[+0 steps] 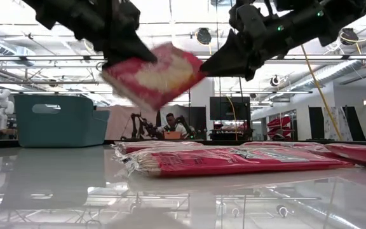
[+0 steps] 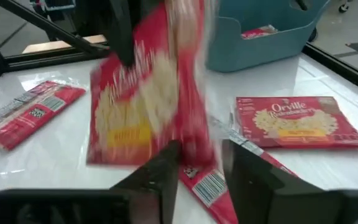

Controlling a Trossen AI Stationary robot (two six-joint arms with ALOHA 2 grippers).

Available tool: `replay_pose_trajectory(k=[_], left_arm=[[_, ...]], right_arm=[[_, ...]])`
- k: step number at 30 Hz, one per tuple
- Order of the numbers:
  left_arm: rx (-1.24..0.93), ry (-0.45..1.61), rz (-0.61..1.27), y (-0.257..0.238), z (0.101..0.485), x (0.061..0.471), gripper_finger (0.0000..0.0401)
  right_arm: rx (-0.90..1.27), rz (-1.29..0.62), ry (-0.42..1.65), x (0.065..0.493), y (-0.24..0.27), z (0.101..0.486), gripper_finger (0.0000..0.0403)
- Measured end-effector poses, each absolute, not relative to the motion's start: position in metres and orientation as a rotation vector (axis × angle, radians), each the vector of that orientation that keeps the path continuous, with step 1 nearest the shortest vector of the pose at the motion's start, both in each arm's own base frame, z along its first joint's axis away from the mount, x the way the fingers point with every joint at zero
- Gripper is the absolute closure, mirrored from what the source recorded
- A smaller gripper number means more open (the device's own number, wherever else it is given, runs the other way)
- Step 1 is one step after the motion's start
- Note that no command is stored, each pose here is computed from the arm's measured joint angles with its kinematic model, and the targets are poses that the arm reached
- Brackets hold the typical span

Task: Sort popcorn bags into baskets
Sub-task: Stack the red popcorn bag on top of the other red popcorn bag into the blue bin

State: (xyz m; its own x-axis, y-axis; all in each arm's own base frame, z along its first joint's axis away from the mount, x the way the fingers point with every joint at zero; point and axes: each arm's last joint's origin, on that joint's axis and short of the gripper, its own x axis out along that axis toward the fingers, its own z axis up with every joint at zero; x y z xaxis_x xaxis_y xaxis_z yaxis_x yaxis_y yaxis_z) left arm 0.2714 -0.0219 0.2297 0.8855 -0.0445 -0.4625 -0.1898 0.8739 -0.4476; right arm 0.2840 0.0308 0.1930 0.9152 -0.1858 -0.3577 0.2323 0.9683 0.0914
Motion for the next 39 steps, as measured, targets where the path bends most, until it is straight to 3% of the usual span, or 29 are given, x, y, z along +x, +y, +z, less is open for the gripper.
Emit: replay_pose_trajectory(k=[14,26,39], left_arm=[[-0.453,0.251,0.123,0.003,0.297,0.21,0.0384],[-0.431,0.085,0.41,0.048,0.323,0.154,0.0384],[-0.41,0.162,0.701,0.092,0.34,0.121,0.0384]], right_arm=[[0.164,-0.231,0.346,0.251,0.03,0.2,0.0219],[0.122,-0.131,0.4,0.234,0.053,0.179,0.0218],[0.11,-0.069,0.359,0.231,0.066,0.182,0.0218]])
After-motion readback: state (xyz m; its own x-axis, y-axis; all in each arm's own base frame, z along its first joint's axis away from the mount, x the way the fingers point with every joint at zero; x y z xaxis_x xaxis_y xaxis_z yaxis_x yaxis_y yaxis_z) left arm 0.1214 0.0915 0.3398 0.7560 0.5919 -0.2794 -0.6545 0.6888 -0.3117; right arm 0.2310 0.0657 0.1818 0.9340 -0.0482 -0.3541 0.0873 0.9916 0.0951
